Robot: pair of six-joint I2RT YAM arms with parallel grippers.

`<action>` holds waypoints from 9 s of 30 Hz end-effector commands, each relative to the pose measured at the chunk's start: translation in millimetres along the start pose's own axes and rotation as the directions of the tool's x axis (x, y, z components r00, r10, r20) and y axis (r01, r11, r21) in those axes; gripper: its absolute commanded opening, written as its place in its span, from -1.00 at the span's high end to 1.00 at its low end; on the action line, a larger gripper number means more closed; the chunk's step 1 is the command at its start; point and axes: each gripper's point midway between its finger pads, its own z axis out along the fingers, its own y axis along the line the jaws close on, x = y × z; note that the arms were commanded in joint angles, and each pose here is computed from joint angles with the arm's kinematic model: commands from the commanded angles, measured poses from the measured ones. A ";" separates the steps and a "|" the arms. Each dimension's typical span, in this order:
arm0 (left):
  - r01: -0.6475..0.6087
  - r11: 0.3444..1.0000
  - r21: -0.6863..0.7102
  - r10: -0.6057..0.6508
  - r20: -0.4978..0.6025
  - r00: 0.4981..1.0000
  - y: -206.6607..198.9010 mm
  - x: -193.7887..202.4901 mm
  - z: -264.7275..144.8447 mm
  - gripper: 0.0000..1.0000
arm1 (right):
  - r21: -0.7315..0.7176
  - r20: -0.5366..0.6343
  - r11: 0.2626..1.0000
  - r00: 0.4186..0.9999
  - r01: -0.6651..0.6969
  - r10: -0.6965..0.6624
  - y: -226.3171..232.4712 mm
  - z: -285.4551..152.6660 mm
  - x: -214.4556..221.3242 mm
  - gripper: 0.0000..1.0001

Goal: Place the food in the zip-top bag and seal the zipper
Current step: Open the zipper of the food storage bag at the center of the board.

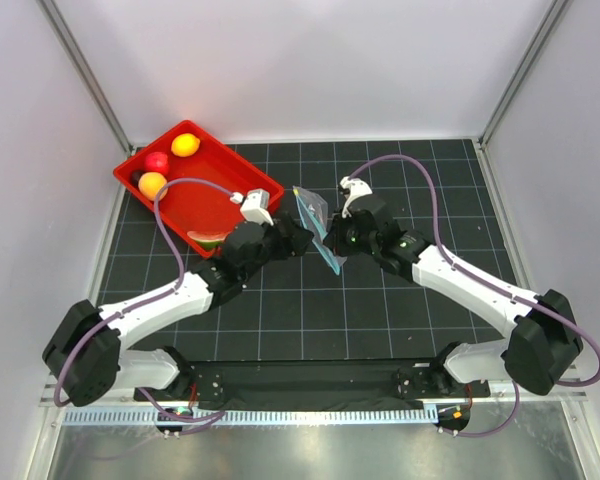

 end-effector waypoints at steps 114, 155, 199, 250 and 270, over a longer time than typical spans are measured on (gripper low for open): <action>-0.057 0.996 -0.066 0.044 -0.194 0.980 6.4 33.2 28.8 0.99 | 0.589 0.083 0.776 0.939 0.225 -0.335 -64.4 -60.1 -85.1 0.70; 0.025 0.998 0.060 -0.012 -0.204 0.979 -31.3 21.7 25.1 1.00 | -0.082 0.062 0.973 0.976 0.215 -0.210 39.6 -17.1 7.8 -0.02; -0.054 0.998 -0.030 0.043 -0.296 0.954 -4.9 48.2 36.9 1.00 | 0.604 0.079 0.754 0.922 0.258 -0.378 -70.3 -58.9 -52.2 0.98; -0.250 0.953 -0.171 0.181 -0.338 0.924 34.1 49.0 44.2 0.41 | 0.760 0.061 0.624 0.935 0.182 -0.348 -101.2 -96.5 -69.2 0.98; -0.182 0.982 0.046 0.187 -0.305 0.934 -21.3 30.6 36.5 -0.75 | 0.741 -0.076 0.608 0.935 0.286 -0.347 -101.8 -42.9 -42.7 0.98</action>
